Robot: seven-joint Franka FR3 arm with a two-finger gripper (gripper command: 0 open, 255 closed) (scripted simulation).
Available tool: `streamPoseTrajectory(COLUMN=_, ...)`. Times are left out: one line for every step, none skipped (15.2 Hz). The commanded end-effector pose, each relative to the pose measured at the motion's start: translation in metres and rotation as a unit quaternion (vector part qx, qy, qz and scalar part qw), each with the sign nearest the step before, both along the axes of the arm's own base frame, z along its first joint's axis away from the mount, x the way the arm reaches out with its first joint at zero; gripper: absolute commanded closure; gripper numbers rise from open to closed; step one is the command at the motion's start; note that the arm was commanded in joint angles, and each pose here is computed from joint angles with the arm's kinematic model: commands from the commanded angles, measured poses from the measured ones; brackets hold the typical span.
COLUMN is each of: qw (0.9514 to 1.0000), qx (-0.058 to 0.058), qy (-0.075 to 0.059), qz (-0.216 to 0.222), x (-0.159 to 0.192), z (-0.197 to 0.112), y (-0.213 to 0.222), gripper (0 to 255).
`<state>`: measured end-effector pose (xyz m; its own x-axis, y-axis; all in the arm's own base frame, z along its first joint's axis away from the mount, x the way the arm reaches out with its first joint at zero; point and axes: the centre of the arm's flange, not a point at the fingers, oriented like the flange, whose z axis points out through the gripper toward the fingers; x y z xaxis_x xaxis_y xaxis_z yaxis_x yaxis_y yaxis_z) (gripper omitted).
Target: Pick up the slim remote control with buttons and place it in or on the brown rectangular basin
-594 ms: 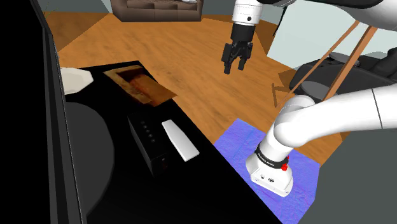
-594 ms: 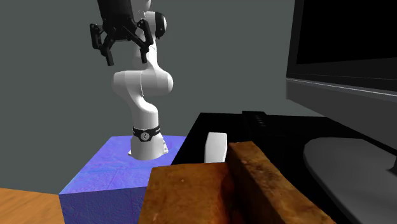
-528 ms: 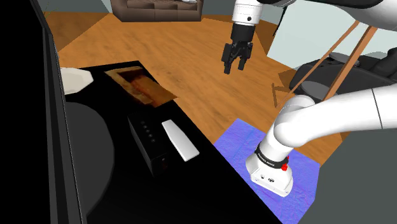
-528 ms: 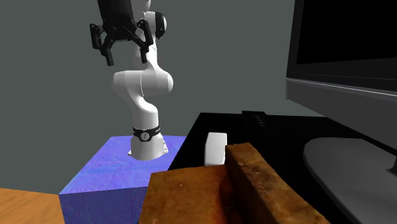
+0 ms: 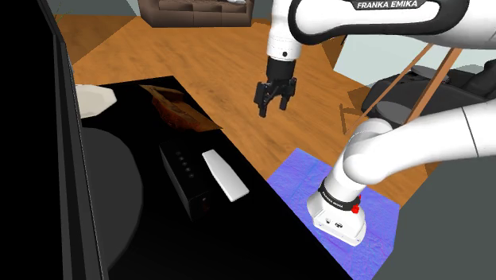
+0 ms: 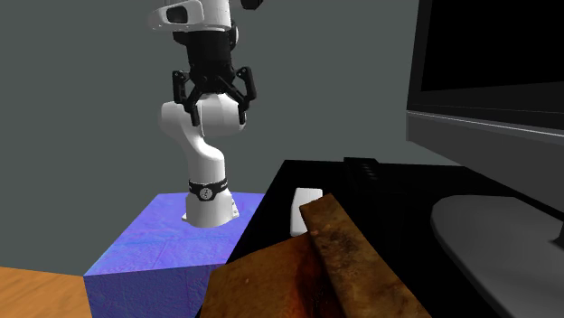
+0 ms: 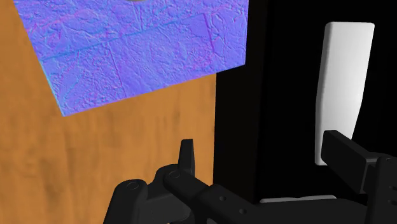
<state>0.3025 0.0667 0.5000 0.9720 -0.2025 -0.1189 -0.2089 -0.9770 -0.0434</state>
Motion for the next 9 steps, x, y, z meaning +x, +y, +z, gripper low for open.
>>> streamPoseTrajectory(qw=0.9998, qx=-0.005, qy=-0.019, qz=0.0, x=-0.003, z=-0.007, y=0.026, gripper=0)
streamPoseTrajectory(qw=0.9998, qx=-0.007, qy=-0.02, qz=-0.003, x=-0.002, z=-0.016, y=0.037, gripper=0)
streamPoseTrajectory(qw=0.9997, qx=-0.01, qy=-0.022, qz=-0.005, x=0.0, z=-0.024, y=0.047, gripper=0)
streamPoseTrajectory(qw=0.9996, qx=-0.012, qy=-0.024, qz=-0.008, x=0.002, z=-0.032, y=0.058, gripper=0)
streamPoseTrajectory(qw=0.9995, qx=-0.014, qy=-0.026, qz=-0.011, x=0.003, z=-0.04, y=0.069, gripper=0)
streamPoseTrajectory(qw=0.9994, qx=-0.016, qy=-0.028, qz=-0.013, x=0.005, z=-0.048, y=0.079, gripper=0)
streamPoseTrajectory(qw=0.9992, qx=-0.018, qy=-0.03, qz=-0.016, x=0.007, z=-0.056, y=0.09, gripper=0)
streamPoseTrajectory(qw=0.9991, qx=-0.021, qy=-0.032, qz=-0.019, x=0.009, z=-0.065, y=0.1, gripper=0)
streamPoseTrajectory(qw=0.9989, qx=-0.023, qy=-0.034, qz=-0.021, x=0.011, z=-0.073, y=0.111, gripper=0)
